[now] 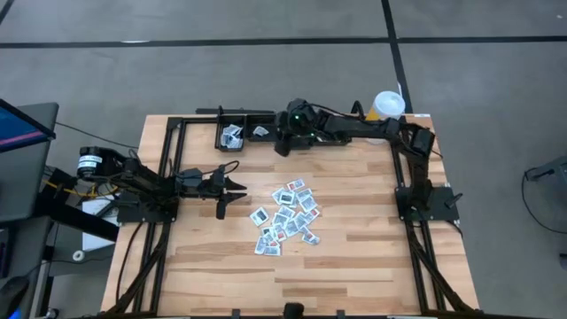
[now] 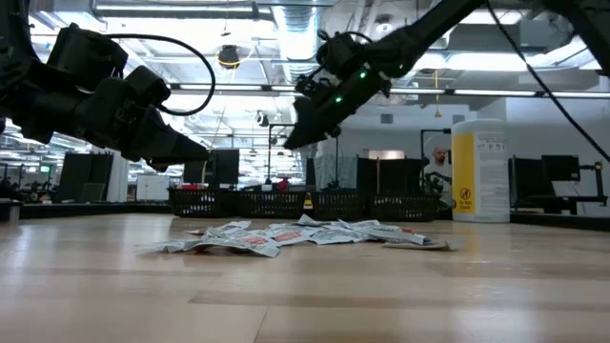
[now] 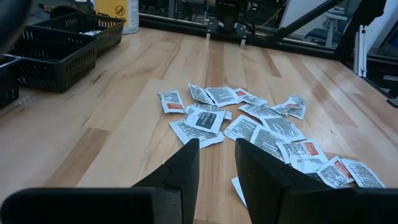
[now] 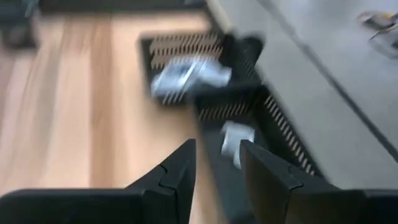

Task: Pick & Place First Aid Supplies
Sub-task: Put the black towelette pack into the middle left black bin

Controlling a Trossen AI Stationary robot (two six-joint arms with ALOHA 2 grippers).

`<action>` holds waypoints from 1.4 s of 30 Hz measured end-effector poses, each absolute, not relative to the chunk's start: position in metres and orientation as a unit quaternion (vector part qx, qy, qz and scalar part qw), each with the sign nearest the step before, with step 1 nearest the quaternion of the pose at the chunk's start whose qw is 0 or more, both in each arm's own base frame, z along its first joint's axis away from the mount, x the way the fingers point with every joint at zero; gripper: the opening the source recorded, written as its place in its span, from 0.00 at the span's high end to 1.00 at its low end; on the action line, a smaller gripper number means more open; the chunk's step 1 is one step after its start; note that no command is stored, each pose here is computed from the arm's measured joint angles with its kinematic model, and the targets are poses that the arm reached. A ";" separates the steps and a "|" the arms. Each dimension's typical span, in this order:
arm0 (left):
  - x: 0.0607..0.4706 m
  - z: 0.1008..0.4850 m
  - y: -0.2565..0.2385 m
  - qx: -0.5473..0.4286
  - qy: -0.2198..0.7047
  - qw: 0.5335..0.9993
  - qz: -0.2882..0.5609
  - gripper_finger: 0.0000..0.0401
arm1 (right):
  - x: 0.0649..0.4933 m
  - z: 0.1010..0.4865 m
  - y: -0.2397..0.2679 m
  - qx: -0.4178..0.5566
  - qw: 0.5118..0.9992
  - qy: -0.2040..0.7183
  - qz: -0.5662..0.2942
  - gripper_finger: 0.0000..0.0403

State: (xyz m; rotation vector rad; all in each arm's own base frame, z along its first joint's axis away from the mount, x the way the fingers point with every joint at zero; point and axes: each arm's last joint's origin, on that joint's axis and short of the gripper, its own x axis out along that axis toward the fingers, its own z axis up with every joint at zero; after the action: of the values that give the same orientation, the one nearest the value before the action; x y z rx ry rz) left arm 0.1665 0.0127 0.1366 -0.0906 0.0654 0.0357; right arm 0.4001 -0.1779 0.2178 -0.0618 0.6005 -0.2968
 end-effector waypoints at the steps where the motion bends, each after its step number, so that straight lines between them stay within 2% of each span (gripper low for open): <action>1: 0.166 0.137 0.013 -0.045 0.033 0.998 0.018 0.74 | 0.398 0.218 -0.173 -0.038 0.938 0.316 -0.134 0.71; 5: 0.166 0.137 0.013 -0.045 0.033 0.998 0.018 0.74 | 0.390 0.210 -0.149 -0.039 0.919 0.388 -0.059 0.71; 9: 0.166 0.137 0.013 -0.045 0.033 0.998 0.018 0.74 | 0.388 0.192 -0.121 -0.039 0.905 0.421 0.045 0.71; 14: 0.166 0.136 0.013 -0.045 0.033 0.998 0.018 0.74 | 0.388 0.174 -0.091 -0.075 0.899 0.422 0.093 0.71; 18: 0.166 0.137 0.013 -0.045 0.033 0.998 0.018 0.74 | 0.392 0.170 -0.075 -0.090 0.906 0.399 0.105 0.71; 25: 0.166 0.137 0.013 -0.046 0.032 0.998 0.018 0.74 | 0.388 0.158 -0.055 -0.099 0.899 0.413 0.108 0.71; 42: 0.166 0.137 0.013 -0.046 0.032 0.998 0.018 0.74 | 0.384 0.146 -0.050 -0.089 0.900 0.413 0.106 0.71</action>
State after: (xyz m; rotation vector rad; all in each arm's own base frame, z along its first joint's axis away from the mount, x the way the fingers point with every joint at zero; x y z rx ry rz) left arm 0.1664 0.0127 0.1366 -0.0917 0.0642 0.0356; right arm 0.3838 -0.0496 0.1460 -0.1851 0.8548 0.2189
